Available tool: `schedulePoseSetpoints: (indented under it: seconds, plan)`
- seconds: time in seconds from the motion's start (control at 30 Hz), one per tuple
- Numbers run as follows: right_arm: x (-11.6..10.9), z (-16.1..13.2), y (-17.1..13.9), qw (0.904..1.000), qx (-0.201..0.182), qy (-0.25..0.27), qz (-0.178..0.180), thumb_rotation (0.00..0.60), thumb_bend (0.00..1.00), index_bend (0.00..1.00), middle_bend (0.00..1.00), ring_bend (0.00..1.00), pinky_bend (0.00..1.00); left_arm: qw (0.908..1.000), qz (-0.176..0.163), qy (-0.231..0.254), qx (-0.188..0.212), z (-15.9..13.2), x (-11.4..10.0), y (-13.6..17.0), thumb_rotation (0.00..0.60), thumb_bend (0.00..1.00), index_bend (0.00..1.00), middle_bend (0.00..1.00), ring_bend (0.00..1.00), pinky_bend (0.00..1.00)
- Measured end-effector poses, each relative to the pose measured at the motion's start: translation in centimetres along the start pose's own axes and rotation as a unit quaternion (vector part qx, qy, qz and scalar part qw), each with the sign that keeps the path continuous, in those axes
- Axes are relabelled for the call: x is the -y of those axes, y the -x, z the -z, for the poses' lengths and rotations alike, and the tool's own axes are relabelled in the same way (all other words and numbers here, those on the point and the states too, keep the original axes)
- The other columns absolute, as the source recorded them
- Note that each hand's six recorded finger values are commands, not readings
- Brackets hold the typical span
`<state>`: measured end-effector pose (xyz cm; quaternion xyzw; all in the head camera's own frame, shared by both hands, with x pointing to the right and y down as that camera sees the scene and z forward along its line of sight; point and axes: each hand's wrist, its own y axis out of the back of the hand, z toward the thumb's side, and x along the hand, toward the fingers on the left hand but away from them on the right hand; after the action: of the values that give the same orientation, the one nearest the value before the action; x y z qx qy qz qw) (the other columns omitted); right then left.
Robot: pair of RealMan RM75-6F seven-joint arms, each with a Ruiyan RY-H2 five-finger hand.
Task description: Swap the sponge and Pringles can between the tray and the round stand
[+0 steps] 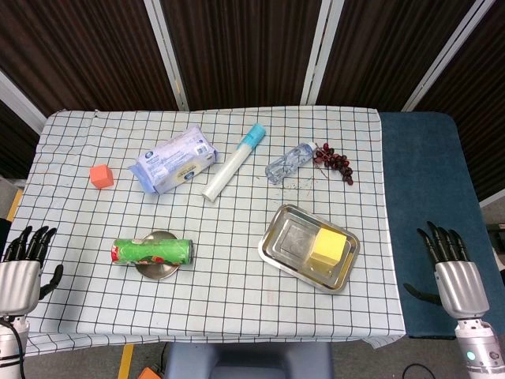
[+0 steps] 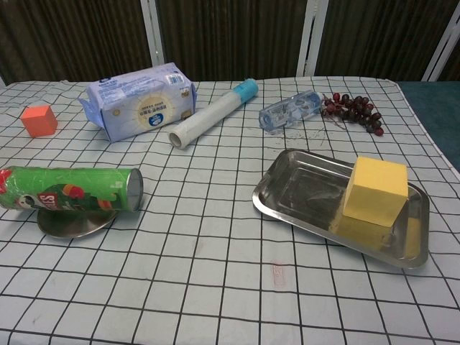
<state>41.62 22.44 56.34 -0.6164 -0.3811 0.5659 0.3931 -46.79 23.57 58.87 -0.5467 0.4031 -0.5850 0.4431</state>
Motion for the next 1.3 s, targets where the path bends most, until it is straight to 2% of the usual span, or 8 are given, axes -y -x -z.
schedulePoseSetpoints:
  seconds: [0.17, 0.47, 0.6, 0.8, 1.0, 1.13, 1.3]
  plan:
    - [0.2, 0.2, -0.1, 1.0, 0.006, -0.005, -0.006, 0.6, 0.02, 0.0, 0.0, 0.0, 0.0, 1.0, -0.004, -0.004, -0.005, 0.0, -0.2, 0.0, 0.6, 0.37, 0.13, 0.16, 0.07, 0.19]
    - [0.2, 0.1, 0.1, 0.9999, 0.007, -0.007, -0.004, 0.6, 0.02, 0.0, 0.0, 0.0, 0.0, 0.9999, 0.008, -0.008, -0.002, 0.0, 0.3, -0.1, 0.6, 0.37, 0.14, 0.17, 0.07, 0.19]
    - [0.7, -0.1, 0.2, 0.9998, -0.003, -0.01, -0.017, 0.6, 0.02, 0.0, 0.0, 0.0, 0.0, 0.9999, 0.009, -0.005, -0.003, -0.1, 0.3, -0.1, 0.6, 0.37, 0.14, 0.17, 0.07, 0.19]
    - [1.6, -1.0, 0.9, 0.9986, -0.038, -0.005, -0.038, 0.6, 0.02, 0.0, 0.0, 0.0, 0.0, 0.9999, 0.012, -0.007, -0.001, -0.4, 0.3, 0.0, 0.6, 0.37, 0.15, 0.18, 0.07, 0.19]
    - [3.0, -2.8, 2.8, 0.9946, -0.069, 0.002, -0.078, 0.6, 0.02, 0.0, 0.0, 0.0, 0.0, 0.9998, 0.018, -0.009, 0.002, -0.5, 0.6, 0.1, 0.6, 0.37, 0.16, 0.18, 0.07, 0.19]
    - [4.5, -4.5, 4.8, 0.989, -0.086, 0.006, -0.12, 0.6, 0.02, 0.0, 0.0, 0.0, 0.01, 0.9999, 0.016, -0.006, 0.0, -0.4, 0.4, 0.0, 0.6, 0.37, 0.16, 0.19, 0.07, 0.19]
    - [6.4, -6.6, 7.5, 0.983, -0.091, 0.012, -0.159, 0.6, 0.02, 0.0, 0.0, 0.0, 0.01, 0.9999, 0.016, -0.002, -0.003, -0.2, 0.3, 0.0, 0.6, 0.37, 0.17, 0.19, 0.07, 0.19]
